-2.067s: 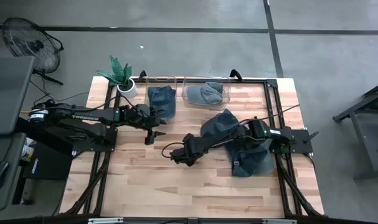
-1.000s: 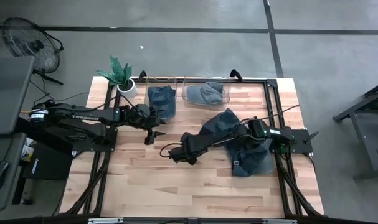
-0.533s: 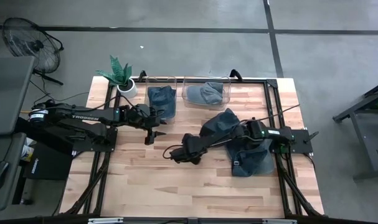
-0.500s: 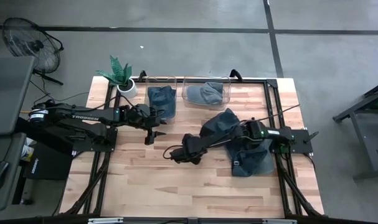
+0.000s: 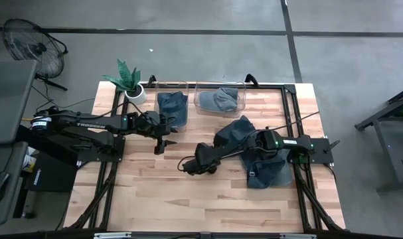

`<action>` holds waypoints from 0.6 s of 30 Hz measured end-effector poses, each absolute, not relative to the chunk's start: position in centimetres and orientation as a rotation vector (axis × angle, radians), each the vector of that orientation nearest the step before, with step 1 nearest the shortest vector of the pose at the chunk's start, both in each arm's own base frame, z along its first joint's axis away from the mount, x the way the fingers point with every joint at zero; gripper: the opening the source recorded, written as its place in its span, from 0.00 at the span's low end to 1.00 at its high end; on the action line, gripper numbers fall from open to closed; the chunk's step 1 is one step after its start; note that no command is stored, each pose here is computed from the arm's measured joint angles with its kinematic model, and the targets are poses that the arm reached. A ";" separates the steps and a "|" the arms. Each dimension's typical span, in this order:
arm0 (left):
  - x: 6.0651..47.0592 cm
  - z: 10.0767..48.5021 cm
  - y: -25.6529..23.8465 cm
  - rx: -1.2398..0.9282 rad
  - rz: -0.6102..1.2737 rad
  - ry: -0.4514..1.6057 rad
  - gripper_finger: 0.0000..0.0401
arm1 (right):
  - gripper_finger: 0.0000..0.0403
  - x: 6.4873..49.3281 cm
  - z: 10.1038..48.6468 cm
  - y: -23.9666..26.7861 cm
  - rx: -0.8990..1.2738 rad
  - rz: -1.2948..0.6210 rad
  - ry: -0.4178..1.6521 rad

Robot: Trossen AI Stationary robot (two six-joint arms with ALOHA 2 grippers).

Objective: Pick & Place hat
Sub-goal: Put the top blue cap into the left transparent bin

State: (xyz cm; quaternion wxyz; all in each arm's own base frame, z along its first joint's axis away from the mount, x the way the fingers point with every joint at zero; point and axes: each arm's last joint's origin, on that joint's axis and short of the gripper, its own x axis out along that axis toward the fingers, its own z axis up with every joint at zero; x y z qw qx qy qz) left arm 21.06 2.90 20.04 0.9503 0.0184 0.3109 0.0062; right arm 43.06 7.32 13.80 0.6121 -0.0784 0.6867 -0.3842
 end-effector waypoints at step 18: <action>21.1 20.0 2.9 0.035 0.014 0.631 0.60 | 0.62 41.6 11.7 7.1 -0.238 -0.979 1.597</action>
